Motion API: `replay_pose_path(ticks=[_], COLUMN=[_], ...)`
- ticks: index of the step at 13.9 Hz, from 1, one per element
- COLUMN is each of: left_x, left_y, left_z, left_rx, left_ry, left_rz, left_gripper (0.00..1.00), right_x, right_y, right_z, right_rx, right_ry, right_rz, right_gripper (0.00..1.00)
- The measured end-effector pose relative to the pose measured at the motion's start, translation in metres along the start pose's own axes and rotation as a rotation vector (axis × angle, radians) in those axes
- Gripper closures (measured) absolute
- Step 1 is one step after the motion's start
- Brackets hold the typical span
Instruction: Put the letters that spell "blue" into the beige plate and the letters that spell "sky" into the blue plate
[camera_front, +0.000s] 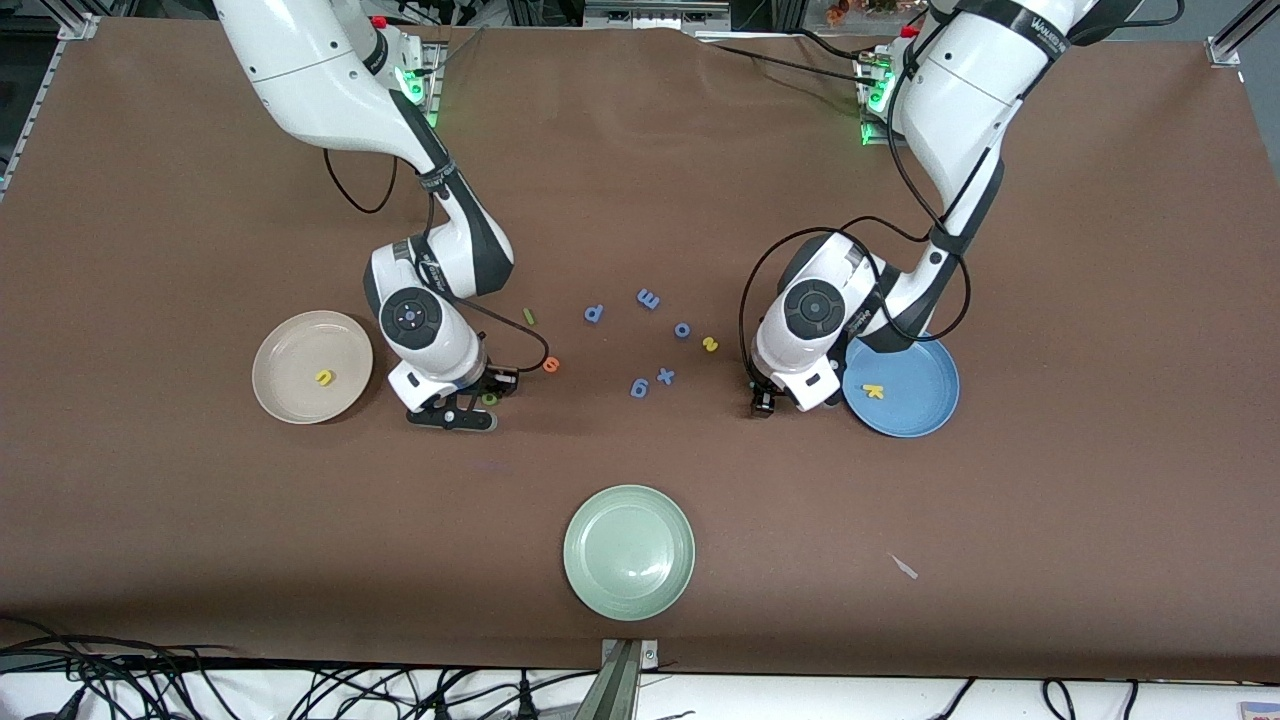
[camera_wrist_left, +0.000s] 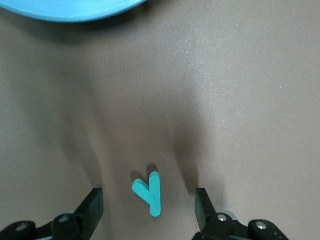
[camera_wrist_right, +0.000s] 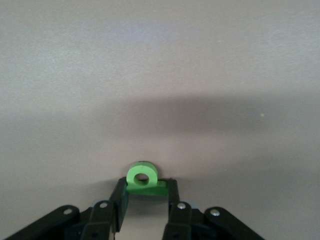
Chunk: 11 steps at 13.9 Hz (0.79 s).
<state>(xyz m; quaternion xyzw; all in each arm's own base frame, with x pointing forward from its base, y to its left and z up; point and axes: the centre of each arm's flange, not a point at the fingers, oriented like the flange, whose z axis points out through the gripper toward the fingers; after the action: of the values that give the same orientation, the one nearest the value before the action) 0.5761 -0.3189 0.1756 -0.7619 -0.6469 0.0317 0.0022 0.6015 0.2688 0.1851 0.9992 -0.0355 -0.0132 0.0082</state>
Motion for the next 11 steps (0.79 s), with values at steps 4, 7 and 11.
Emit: replay_pose_path(ticks=[4,7,11], left_x=[0.001,0.002,0.004], left_y=[0.000,-0.001,0.003], left_z=[0.000,0.001,-0.004], left_rx=[0.000,0.001,-0.015], left_ry=[0.001,0.001,-0.003], left_rz=[-0.014,-0.024,-0.025], left_gripper=[0.59,0.70,0.75], right_x=[0.019,0.025,0.013], right_y=[0.052,0.119,0.192], right_z=[-0.031,-0.046,-0.036], right_rx=[-0.063,-0.100,-0.122], right_ry=[-0.054,-0.074,-0.085], right_rz=[-0.104,-0.182,-0.267], right_gripper=[0.64,0.64,0.64])
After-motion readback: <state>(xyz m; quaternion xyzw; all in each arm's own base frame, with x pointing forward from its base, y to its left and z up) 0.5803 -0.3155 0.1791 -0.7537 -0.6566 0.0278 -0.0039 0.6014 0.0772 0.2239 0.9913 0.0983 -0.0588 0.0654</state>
